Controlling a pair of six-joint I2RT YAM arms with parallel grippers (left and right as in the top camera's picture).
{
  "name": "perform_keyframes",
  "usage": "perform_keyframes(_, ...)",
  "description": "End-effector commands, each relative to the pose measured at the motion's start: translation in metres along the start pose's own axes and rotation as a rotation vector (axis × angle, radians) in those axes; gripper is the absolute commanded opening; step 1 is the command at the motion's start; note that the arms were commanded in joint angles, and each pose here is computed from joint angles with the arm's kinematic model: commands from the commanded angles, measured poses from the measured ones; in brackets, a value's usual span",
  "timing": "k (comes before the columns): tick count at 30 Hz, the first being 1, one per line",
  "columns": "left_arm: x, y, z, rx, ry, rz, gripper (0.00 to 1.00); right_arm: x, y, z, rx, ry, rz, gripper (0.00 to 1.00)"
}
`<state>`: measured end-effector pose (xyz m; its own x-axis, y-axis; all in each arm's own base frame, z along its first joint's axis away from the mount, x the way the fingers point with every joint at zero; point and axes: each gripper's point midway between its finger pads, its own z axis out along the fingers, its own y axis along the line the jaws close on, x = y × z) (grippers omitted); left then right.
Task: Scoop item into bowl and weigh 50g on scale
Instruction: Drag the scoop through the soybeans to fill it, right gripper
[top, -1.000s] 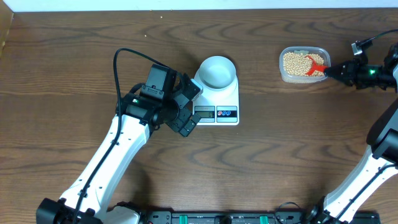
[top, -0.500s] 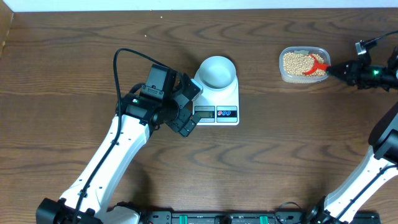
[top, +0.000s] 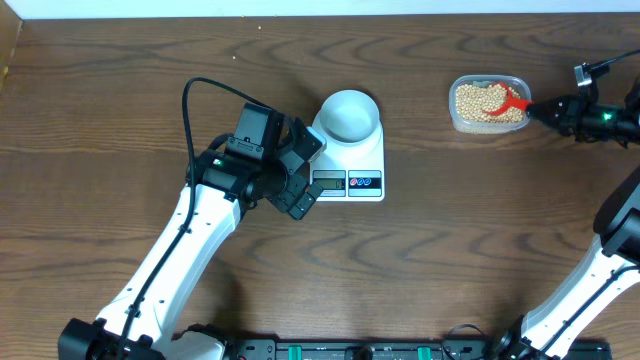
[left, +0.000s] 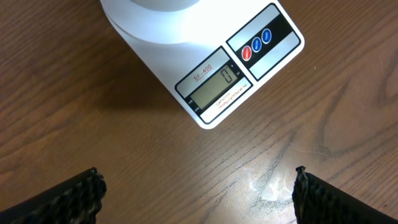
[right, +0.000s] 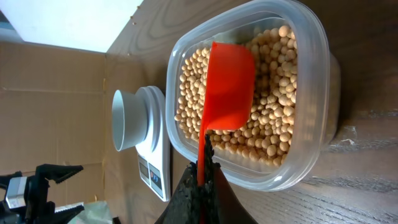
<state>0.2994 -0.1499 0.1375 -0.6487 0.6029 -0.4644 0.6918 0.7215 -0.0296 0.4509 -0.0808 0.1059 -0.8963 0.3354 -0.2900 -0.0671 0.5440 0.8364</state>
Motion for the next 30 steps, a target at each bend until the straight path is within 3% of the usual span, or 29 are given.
perform_keyframes(1,-0.012,-0.001,-0.009,0.003,-0.038,0.017,0.98,0.0,0.0,0.0,-0.067,-0.021,0.003,0.01)
perform_keyframes(19,-0.012,-0.001,-0.009,0.003,-0.038,0.017,0.98,-0.002,0.007,-0.009,-0.186,-0.091,-0.011,0.01)
perform_keyframes(30,-0.012,-0.001,-0.009,0.003,-0.038,0.017,0.98,0.012,0.007,-0.011,-0.387,-0.195,0.025,0.01)
